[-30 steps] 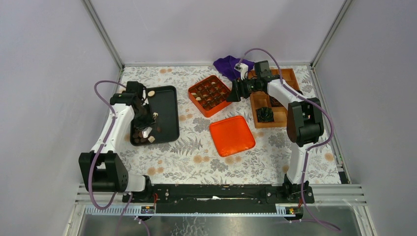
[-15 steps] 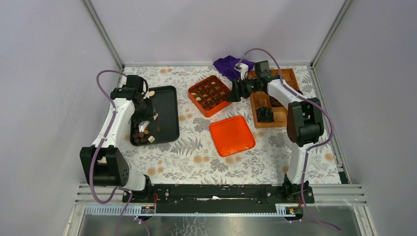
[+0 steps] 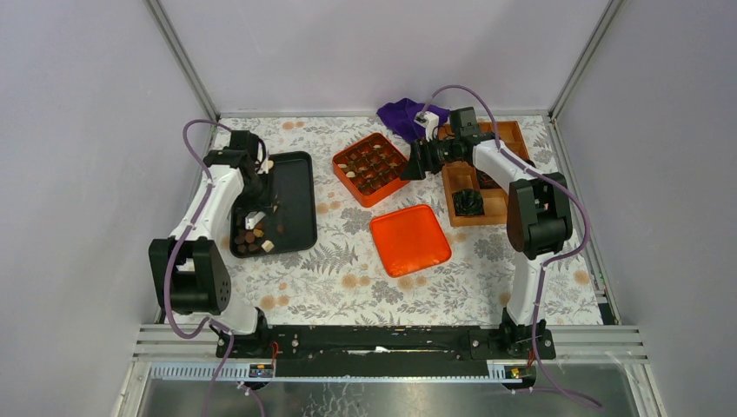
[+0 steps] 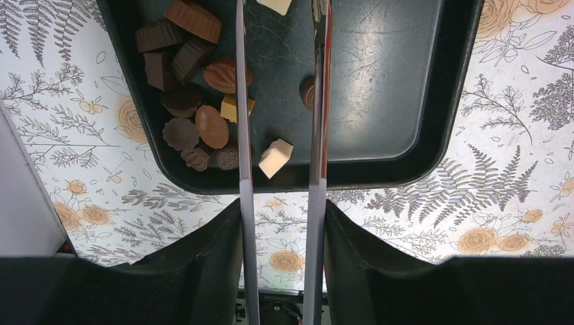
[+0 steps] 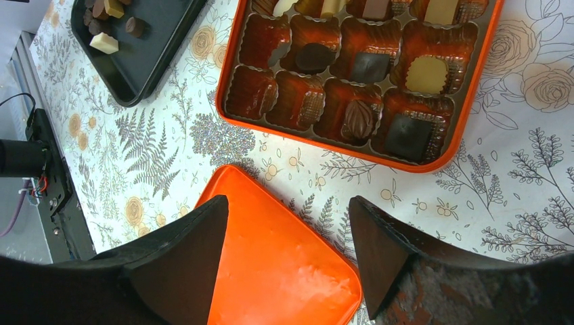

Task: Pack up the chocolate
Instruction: Pick up the fake chocolate from the plate, then place the fake chocolate in the packing box.

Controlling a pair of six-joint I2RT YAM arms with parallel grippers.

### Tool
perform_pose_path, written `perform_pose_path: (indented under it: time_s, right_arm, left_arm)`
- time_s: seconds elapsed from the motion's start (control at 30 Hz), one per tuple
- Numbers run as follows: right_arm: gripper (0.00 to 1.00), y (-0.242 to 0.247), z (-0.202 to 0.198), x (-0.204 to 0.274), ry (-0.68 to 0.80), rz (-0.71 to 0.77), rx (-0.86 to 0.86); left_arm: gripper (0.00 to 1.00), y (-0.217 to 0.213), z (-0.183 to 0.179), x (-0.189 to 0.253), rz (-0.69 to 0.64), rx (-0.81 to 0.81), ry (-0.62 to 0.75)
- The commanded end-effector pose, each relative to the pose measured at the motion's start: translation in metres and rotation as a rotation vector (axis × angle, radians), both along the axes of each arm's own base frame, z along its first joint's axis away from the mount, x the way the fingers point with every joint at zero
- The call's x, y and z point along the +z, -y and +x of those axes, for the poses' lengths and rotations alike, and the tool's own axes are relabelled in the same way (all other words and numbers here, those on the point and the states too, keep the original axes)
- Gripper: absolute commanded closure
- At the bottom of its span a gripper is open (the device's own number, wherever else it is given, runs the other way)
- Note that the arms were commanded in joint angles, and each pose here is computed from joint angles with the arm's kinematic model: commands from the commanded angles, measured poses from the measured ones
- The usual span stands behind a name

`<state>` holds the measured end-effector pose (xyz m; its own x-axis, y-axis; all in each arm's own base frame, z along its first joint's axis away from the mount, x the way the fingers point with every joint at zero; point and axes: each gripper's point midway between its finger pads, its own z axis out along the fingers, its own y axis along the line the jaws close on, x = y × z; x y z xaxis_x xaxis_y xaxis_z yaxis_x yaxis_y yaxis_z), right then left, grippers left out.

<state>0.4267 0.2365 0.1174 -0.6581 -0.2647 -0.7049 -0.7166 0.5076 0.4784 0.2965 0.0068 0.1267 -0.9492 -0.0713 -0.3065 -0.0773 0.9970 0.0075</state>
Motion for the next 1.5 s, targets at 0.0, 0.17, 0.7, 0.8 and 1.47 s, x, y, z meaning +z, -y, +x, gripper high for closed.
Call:
perform_pose_path:
  time_s: [0.0,0.17,0.7,0.8,1.47]
  right_arm:
    - [0.27,0.0,0.001,0.033,0.07,0.038,0.009]
    - [0.27,0.001,0.002,0.033,0.071,0.038,0.009]
    - [0.27,0.003,0.003,0.036,0.07,0.048,0.005]
    - [0.27,0.002,0.003,0.038,0.072,0.051,0.006]
    - [0.27,0.01,0.006,0.039,0.072,0.059,-0.012]
  left_arm:
    - [0.51,-0.004,0.017,0.002,0.02,-0.019,0.05]
    - [0.54,-0.005,0.015,-0.003,0.008,0.003,0.033]
    - [0.96,0.032,0.02,0.027,-0.208,0.04,0.119]
    - [0.98,0.054,0.029,0.05,-0.329,0.014,0.213]
    - [0.98,0.229,0.067,0.101,-0.664,-0.279,0.442]
